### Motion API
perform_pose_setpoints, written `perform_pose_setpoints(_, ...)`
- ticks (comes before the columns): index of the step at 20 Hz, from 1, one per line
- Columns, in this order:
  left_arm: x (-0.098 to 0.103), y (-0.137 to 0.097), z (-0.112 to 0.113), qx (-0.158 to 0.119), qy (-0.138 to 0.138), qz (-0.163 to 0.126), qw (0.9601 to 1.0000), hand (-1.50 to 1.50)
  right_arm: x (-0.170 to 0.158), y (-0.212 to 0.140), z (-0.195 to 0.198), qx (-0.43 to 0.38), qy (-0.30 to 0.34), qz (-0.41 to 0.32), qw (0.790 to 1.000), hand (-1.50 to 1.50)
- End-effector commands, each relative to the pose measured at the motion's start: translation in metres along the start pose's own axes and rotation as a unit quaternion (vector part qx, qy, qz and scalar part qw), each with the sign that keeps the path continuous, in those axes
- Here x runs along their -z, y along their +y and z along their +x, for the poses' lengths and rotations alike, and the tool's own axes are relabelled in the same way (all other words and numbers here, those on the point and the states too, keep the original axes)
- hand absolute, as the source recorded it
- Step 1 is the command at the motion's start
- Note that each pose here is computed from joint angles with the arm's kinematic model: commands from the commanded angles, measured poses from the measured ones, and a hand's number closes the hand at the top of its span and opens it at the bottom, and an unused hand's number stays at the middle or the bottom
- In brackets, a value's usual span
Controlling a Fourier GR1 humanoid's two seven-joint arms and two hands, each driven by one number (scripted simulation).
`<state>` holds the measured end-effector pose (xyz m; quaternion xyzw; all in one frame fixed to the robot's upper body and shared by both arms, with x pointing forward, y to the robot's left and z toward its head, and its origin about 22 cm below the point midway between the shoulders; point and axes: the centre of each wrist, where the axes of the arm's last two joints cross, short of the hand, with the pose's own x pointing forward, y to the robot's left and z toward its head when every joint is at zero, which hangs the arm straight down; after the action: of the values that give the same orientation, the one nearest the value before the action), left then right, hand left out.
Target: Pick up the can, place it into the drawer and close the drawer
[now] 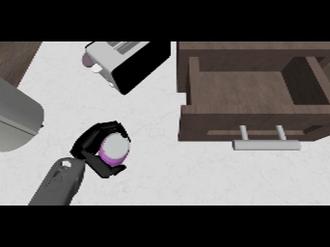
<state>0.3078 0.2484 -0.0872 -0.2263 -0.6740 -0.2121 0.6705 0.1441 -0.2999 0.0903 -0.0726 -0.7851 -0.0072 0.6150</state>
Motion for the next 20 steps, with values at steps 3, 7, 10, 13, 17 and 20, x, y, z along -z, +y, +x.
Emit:
perform_pose_setpoints(3,-0.027,0.022,0.001,-0.017,-0.028,0.223,0.9743,1.5,-0.005,-0.006,0.004,-0.006,-0.008,-0.028,1.0,-1.5)
perform_pose_setpoints(7,-0.029,0.027,0.011,-0.008,-0.042,0.344,0.9381,1.5,-0.007,-0.001,0.002,0.004,0.001,-0.012,1.0,-1.5)
perform_pose_setpoints(10,-0.002,0.005,0.047,-0.005,-0.059,0.339,0.939,1.5,-0.016,-0.005,0.008,-0.006,0.001,-0.013,1.0,-1.5)
perform_pose_setpoints(13,0.001,-0.003,0.062,0.02,-0.056,0.327,0.9431,1.5,-0.004,-0.009,0.021,0.005,-0.008,-0.011,1.0,-1.5)
perform_pose_setpoints(17,0.047,-0.019,0.11,0.037,-0.085,0.303,0.9484,1.5,-0.008,-0.006,0.014,0.001,-0.011,-0.011,1.0,-1.5)
perform_pose_setpoints(20,0.056,-0.043,0.142,0.039,-0.102,0.302,0.947,1.5,0.001,-0.013,0.028,0.0,-0.02,-0.008,1.0,-1.5)
